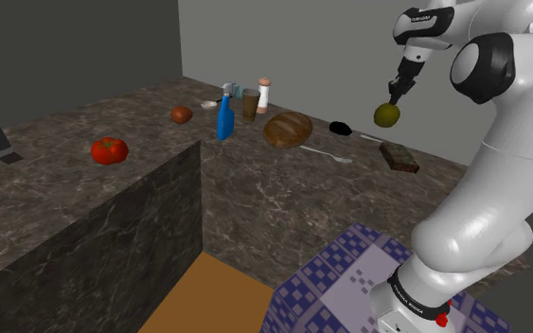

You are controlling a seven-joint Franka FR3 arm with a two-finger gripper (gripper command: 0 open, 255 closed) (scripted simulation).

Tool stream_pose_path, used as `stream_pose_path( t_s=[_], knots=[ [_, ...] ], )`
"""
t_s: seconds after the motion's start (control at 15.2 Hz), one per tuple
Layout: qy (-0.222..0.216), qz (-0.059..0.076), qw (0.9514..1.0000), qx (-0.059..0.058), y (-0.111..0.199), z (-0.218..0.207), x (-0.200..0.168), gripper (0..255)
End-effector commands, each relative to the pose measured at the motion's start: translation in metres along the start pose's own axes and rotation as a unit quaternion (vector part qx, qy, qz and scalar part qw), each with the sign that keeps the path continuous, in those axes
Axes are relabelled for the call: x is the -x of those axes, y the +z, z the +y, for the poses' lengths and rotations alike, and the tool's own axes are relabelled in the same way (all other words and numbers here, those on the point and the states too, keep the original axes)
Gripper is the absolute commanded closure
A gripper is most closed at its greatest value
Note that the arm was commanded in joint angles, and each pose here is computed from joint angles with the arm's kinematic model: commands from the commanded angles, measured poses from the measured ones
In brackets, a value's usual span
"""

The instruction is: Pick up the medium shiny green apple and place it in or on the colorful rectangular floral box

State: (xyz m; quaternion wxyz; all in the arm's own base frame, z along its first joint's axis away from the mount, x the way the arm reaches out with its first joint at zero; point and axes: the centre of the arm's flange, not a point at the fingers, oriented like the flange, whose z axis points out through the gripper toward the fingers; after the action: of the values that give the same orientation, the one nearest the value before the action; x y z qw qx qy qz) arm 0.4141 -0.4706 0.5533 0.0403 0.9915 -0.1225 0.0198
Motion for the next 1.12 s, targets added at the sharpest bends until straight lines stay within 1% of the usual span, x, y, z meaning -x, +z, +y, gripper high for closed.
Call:
stream_pose_path(
  t_s=[0.0, 0.53, 0.59, 1.06],
  knots=[
    [-0.001, 0.0, 1.0, 0.0, -0.005, 0.024, 0.013, 255],
    [-0.001, 0.0, 1.0, 0.0, -0.024, 0.114, 0.065, 255],
    [-0.001, 0.0, 1.0, 0.0, -0.028, 0.131, 0.075, 255],
    [-0.001, 0.0, 1.0, 0.0, 0.009, 0.128, 0.076, 255]
  ],
)
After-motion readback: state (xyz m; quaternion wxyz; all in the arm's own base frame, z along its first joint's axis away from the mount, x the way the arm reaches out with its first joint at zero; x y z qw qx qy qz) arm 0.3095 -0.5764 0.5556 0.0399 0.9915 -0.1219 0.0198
